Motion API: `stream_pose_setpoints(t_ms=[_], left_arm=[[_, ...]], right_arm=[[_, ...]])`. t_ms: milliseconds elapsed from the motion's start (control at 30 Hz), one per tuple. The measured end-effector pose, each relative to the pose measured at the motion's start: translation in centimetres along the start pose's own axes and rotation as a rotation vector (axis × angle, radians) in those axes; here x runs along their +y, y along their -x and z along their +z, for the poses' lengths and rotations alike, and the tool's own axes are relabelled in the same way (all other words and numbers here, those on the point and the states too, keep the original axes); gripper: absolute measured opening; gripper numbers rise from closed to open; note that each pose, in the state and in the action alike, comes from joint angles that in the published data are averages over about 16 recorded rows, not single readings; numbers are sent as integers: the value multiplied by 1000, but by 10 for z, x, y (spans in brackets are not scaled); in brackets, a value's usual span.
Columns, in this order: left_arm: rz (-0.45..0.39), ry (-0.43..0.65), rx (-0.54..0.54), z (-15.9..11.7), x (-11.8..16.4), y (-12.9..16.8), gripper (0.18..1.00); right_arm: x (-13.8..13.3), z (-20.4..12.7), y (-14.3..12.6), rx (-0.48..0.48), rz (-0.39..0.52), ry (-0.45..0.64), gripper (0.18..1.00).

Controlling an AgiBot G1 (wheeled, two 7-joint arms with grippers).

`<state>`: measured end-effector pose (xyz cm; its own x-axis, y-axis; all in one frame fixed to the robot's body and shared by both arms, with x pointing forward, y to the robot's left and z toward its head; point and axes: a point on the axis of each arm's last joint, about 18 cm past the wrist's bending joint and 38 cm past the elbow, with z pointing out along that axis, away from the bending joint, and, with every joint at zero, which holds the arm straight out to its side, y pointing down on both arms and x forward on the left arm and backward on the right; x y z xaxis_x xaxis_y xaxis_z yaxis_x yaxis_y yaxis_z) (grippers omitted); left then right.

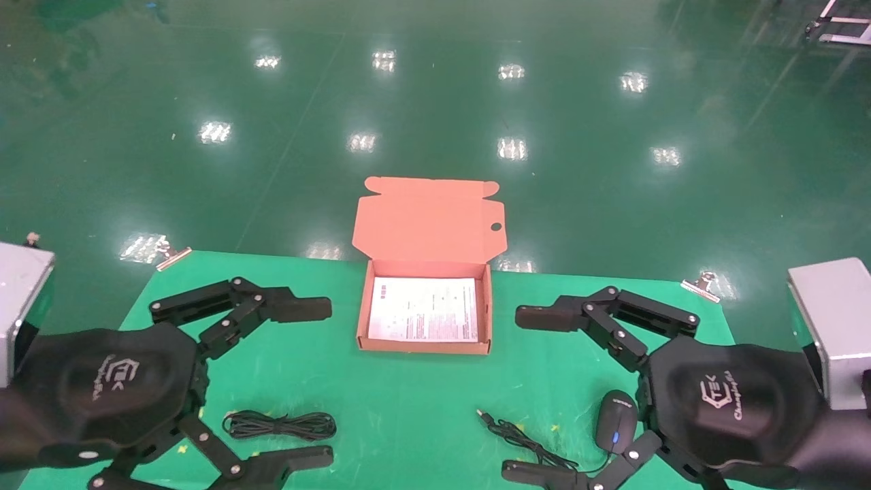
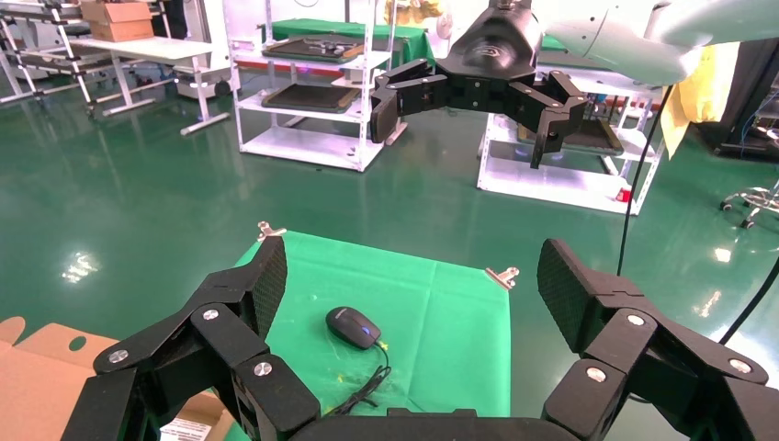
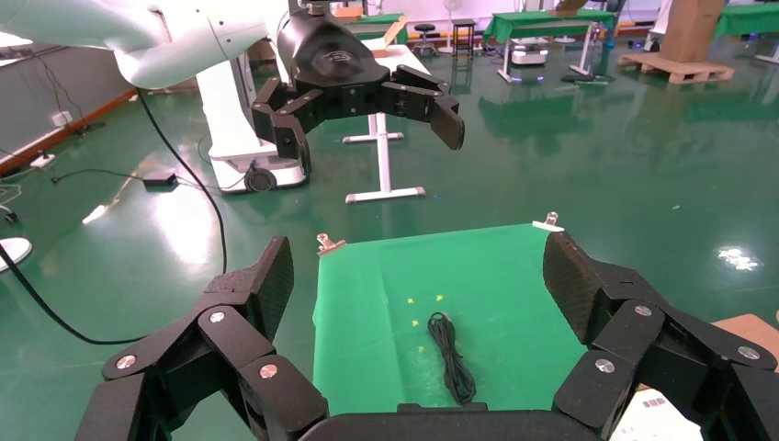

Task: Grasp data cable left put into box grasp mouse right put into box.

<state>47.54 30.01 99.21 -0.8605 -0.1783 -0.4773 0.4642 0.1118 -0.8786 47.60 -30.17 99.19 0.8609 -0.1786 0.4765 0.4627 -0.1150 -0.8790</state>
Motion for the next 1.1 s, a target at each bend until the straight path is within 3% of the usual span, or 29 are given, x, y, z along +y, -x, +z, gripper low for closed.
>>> stream_pose_setpoints(t_ms=[700,900,1100], left_arm=[[10,41,-4,2,5,3,1001],[20,130,10,6,17,4,1001],[34,270,45,14,33,8,1001]], right_arm=[[3,-1,-2,7,-7,42,1000],[9,-1,-6,-1,-46,169,1000],[23,6,-17,-41,-137,401,1000]])
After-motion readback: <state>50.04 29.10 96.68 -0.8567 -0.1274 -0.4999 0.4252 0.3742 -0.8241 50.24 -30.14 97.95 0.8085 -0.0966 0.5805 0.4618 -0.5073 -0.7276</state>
